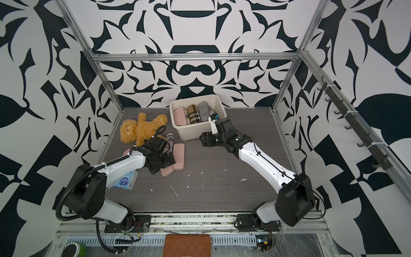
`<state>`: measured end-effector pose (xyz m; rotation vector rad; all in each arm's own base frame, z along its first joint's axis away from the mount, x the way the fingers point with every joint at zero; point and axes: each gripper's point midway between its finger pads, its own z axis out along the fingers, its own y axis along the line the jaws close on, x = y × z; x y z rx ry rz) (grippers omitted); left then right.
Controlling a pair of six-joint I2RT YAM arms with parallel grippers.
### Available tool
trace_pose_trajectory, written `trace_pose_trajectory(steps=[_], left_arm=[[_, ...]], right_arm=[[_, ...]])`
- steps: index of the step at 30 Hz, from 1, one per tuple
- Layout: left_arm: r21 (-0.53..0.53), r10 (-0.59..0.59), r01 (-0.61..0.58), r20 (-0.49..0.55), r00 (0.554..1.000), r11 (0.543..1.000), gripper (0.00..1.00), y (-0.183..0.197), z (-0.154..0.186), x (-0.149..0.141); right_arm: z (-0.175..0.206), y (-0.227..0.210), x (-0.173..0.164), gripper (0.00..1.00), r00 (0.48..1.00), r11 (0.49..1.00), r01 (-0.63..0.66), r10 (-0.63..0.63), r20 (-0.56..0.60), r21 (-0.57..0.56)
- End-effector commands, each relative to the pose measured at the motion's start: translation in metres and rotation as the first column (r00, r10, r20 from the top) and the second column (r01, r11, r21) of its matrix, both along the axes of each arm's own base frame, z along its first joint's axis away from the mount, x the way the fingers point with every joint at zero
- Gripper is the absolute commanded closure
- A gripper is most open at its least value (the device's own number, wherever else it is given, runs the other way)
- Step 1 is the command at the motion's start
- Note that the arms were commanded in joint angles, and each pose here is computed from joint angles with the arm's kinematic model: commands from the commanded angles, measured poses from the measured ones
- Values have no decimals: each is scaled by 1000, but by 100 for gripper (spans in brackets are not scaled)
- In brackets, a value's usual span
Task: Put the glasses cases into the storage boxes
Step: Pick up the glasses case at the center of the board.
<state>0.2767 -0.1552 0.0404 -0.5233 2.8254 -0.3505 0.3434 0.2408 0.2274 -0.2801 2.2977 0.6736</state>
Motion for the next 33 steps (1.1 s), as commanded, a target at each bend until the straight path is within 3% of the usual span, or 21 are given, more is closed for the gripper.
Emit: trace_pose_trajectory(steps=[1, 6, 8, 13, 22, 25, 29, 33], left_arm=[[-49, 15, -16, -13, 1000, 999, 3, -5, -16, -2], [-68, 24, -23, 12, 1000, 997, 30, -3, -19, -7], [-78, 30, -29, 17, 999, 997, 36, -1, -9, -13], [-90, 36, -29, 81, 996, 996, 38, 9, 19, -24], [-88, -81, 109, 271, 959, 990, 44, 8, 82, -42], [-48, -183, 214, 355, 917, 976, 44, -9, 100, -45], [13, -334, 373, 476, 814, 928, 43, -44, 123, -47], [42, -420, 474, 534, 734, 880, 42, -73, 132, -46]], right_arm=[[23, 2, -2, 28, 997, 999, -12, 9, 71, 48], [19, -1, -7, 31, 998, 998, -8, 5, 57, 54], [21, -3, -10, 32, 998, 998, -2, -1, 56, 58], [28, -9, -16, 32, 997, 998, 14, -18, 69, 66], [25, -11, -20, 33, 998, 997, 20, -25, 62, 78], [23, -6, -20, 33, 999, 994, 15, -20, 45, 110], [29, 8, -20, 33, 1000, 981, -16, 12, 19, 193], [40, 24, -17, 29, 999, 956, -39, 38, 10, 292]])
